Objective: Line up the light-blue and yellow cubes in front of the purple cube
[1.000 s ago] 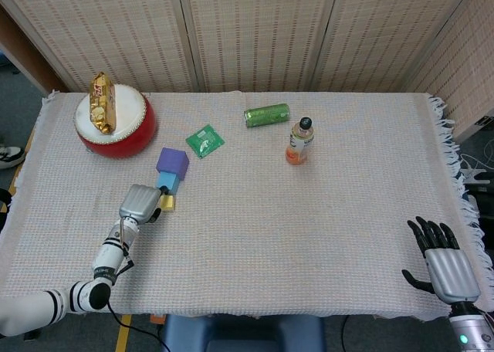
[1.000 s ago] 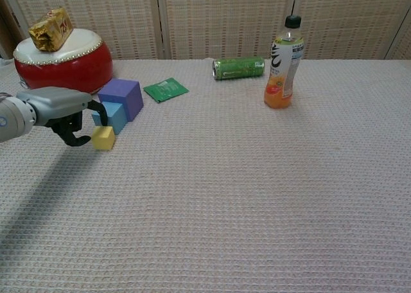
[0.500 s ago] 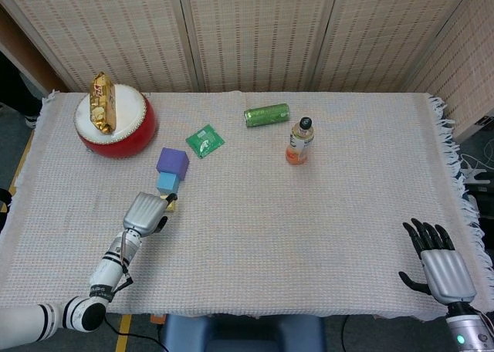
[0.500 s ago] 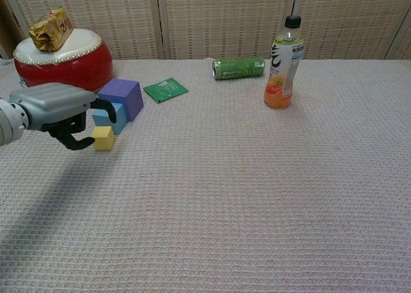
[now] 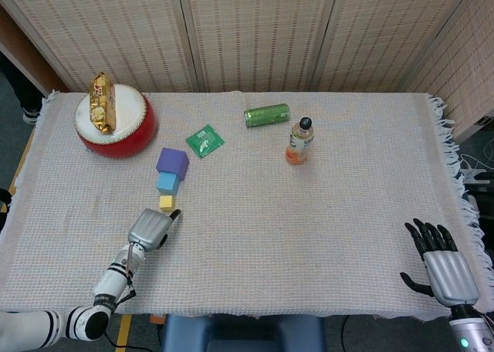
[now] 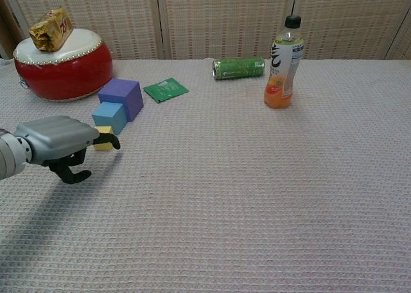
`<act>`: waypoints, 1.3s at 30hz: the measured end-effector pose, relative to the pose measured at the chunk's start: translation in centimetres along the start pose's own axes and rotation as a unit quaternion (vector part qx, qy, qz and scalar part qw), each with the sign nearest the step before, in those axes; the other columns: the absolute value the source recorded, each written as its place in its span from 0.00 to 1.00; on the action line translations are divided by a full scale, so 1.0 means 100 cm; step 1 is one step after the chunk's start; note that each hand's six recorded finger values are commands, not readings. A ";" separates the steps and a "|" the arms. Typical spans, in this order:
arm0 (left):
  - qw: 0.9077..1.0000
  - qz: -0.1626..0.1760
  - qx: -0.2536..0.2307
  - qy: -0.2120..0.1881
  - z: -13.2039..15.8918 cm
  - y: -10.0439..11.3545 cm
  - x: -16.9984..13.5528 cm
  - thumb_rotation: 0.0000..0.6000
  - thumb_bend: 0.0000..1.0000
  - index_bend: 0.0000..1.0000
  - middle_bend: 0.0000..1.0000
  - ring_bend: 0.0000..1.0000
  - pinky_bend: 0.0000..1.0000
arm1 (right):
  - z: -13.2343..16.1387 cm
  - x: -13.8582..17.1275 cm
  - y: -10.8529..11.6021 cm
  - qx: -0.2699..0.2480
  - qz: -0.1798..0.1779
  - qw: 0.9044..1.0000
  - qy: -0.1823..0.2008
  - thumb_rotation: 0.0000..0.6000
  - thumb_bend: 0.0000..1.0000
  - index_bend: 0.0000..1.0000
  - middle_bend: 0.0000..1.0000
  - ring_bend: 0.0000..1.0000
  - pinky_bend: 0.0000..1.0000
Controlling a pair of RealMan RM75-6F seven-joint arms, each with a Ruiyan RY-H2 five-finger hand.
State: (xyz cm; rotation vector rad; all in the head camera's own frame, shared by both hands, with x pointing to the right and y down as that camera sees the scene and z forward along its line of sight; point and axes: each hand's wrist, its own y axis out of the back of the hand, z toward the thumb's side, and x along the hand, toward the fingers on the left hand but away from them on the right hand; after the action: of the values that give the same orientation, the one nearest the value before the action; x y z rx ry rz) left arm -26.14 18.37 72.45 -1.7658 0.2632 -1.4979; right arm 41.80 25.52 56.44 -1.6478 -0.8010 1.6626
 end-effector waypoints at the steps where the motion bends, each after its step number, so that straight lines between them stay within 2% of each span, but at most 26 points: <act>1: 1.000 0.002 0.004 0.003 -0.002 0.000 -0.001 1.00 0.44 0.21 1.00 1.00 1.00 | 0.000 0.000 0.000 0.000 0.000 1.000 0.000 0.83 0.00 0.00 0.00 0.00 0.00; 12: 1.000 0.006 0.023 0.018 -0.011 -0.004 -0.022 1.00 0.44 0.26 1.00 1.00 1.00 | 0.003 0.001 -0.001 0.001 0.001 1.000 0.006 0.83 0.00 0.00 0.00 0.00 0.00; 17: 0.999 0.002 0.026 0.028 -0.016 -0.007 -0.023 1.00 0.44 0.22 1.00 1.00 1.00 | 0.007 0.003 -0.003 -0.005 0.011 1.000 0.017 0.83 0.00 0.00 0.00 0.00 0.00; 24: 0.999 0.004 0.027 0.020 -0.012 -0.006 -0.021 1.00 0.44 0.17 1.00 1.00 1.00 | 0.005 0.002 -0.003 -0.003 0.011 1.000 0.013 0.83 0.00 0.00 0.00 0.00 0.00; 39: 0.999 -0.004 0.037 0.036 -0.016 -0.011 -0.018 1.00 0.44 0.14 1.00 1.00 1.00 | 0.006 0.005 -0.002 -0.005 0.006 1.000 0.016 0.83 0.00 0.00 0.00 0.00 0.00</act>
State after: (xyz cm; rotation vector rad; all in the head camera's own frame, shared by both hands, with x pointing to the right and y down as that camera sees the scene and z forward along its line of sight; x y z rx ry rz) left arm -28.43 19.53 71.82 -1.6591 0.2346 -1.5591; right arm 41.22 26.00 56.30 -1.6833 -0.7864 1.6390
